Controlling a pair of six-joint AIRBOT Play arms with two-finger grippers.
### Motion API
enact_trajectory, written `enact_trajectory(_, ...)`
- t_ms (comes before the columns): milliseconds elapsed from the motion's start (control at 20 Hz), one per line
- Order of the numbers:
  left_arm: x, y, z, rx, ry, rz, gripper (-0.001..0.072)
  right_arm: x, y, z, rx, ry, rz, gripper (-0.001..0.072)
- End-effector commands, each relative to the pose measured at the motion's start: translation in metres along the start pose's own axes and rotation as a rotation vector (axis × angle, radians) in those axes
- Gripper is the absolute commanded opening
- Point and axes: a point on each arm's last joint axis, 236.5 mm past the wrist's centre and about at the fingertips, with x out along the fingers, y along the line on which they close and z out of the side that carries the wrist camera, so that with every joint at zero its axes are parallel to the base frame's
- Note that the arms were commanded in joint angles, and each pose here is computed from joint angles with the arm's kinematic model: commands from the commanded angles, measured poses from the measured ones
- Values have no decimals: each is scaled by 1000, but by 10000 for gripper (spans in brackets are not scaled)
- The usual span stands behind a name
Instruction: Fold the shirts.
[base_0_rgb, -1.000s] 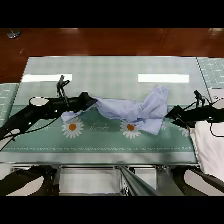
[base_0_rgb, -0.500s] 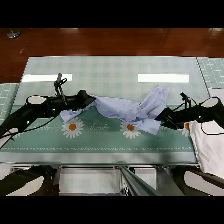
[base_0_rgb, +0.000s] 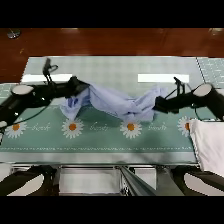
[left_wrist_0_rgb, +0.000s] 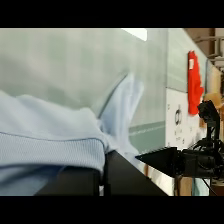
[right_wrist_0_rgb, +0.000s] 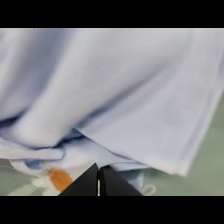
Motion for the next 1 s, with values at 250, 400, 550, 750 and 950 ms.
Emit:
enact_trajectory(250, -178, -210, 157, 401, -426, -237, 22, -325, 158, 125, -402, -795, -21, 17)
enact_trajectory(400, -248, -272, 155, 565, -543, -249, 22, -422, 204, 67, -523, -1022, 7, 17)
enact_trajectory(550, -314, -312, 146, 694, -717, -193, 22, -471, 206, 0, -577, -1135, -49, 18)
enact_trajectory(750, -369, -322, 131, 790, -893, -6, 22, -490, 171, -62, -539, -1148, -196, 18)
enact_trajectory(950, -373, -240, 138, 667, -813, 346, 22, -453, 115, -85, -408, -969, -327, 18)
